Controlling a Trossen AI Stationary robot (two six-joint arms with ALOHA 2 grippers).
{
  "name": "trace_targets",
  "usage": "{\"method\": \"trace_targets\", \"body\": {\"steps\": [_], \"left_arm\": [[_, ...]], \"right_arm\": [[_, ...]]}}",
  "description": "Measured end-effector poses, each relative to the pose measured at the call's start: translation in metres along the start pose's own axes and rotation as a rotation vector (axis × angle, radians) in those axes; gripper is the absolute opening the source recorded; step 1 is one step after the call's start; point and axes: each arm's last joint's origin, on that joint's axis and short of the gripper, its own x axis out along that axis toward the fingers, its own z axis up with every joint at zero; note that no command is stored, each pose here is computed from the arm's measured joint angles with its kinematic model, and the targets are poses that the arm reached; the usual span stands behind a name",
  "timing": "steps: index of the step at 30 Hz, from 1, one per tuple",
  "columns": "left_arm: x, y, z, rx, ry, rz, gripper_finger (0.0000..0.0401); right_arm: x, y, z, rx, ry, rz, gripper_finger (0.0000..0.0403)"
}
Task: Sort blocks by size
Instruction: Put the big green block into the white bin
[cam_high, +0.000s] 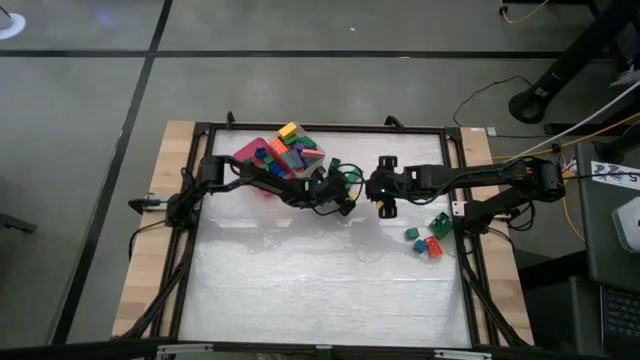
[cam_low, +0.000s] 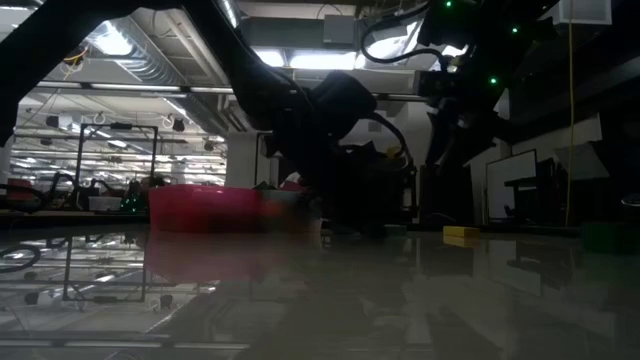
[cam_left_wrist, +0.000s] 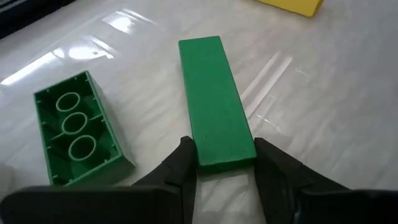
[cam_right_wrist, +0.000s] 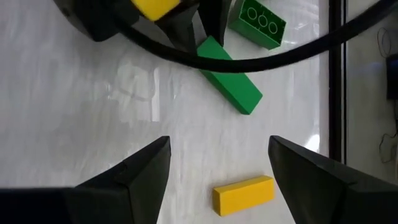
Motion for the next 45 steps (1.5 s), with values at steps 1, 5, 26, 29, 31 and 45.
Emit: {"method": "trace_targets", "body": {"steps": [1,5,26,29,31,45], "left_arm": [[-0.002,-0.001,0.001,0.008,0.000,-0.002,0.0111],[-0.012,-0.004,0.009,0.039,-0.014,-0.020,0.0111],[-0.115,0.106,0.089,0.145,0.200,0.234,0.0121],[-0.113,0.129,0.086,0.116,0.279,0.294,0.0122],[-0.110,0.142,0.084,0.103,0.314,0.324,0.0122],[-0.096,0.178,0.060,0.039,0.429,0.295,0.0132]], "right_arm": [[0.000,0.000,0.000,0.022,0.000,0.000,0.0269],[0.000,0.000,-0.001,0.138,0.012,-0.014,0.0269],[0.020,-0.067,-0.034,0.562,0.116,-0.137,0.0269],[0.022,-0.074,-0.039,0.642,0.112,-0.097,0.0269],[0.023,-0.078,-0.042,0.690,0.117,-0.101,0.0269],[0.030,-0.087,-0.050,0.770,0.147,-0.131,0.0269]]}}
